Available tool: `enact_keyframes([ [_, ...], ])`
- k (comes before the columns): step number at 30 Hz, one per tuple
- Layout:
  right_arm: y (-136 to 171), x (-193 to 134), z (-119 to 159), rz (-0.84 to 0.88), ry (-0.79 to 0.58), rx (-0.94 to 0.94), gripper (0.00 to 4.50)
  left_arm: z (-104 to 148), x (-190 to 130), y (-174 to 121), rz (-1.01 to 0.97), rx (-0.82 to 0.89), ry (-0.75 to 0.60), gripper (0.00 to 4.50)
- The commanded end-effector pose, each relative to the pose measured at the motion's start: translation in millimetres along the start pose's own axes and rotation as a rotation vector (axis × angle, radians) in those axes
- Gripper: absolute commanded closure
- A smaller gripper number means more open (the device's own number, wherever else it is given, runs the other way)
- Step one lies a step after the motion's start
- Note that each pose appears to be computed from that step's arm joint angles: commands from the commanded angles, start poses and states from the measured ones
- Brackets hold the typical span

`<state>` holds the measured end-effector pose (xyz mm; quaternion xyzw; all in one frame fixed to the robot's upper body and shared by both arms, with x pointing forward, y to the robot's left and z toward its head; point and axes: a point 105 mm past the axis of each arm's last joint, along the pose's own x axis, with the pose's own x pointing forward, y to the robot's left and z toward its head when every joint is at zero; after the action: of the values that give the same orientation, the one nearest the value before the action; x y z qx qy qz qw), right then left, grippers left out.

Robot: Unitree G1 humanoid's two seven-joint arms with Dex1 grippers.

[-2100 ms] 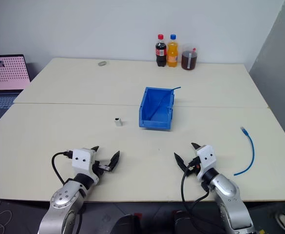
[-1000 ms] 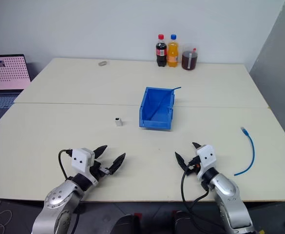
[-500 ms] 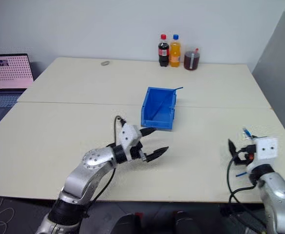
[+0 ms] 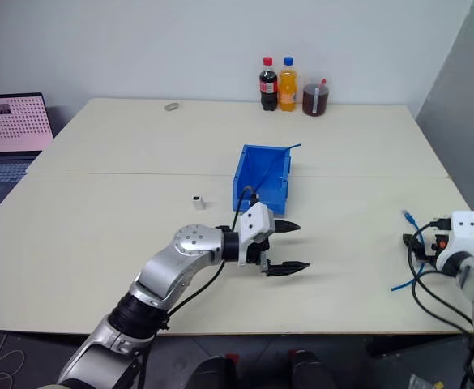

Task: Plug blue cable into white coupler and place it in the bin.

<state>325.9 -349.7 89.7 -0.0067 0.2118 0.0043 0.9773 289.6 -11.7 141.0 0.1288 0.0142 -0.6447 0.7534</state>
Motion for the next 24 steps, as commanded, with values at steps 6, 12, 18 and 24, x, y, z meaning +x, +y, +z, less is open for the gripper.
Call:
enact_keyframes([
  [6,-20.6,5.5,12.7,0.036,0.022,-0.081,2.24,5.1,-5.0,0.4,-0.001,0.029,-0.009,0.00],
  [12,-17.9,3.6,10.7,0.074,0.036,-0.169,3.71,2.8,-7.4,2.0,0.007,0.019,-0.006,0.00],
  [18,0.4,-6.1,20.3,0.201,0.031,-0.304,4.46,-0.6,-26.9,11.8,0.063,-0.019,-0.011,0.00],
  [24,77.9,-36.1,49.6,0.554,-0.029,-0.662,4.46,-15.7,-80.4,-21.2,-0.015,-0.155,0.037,0.00],
])
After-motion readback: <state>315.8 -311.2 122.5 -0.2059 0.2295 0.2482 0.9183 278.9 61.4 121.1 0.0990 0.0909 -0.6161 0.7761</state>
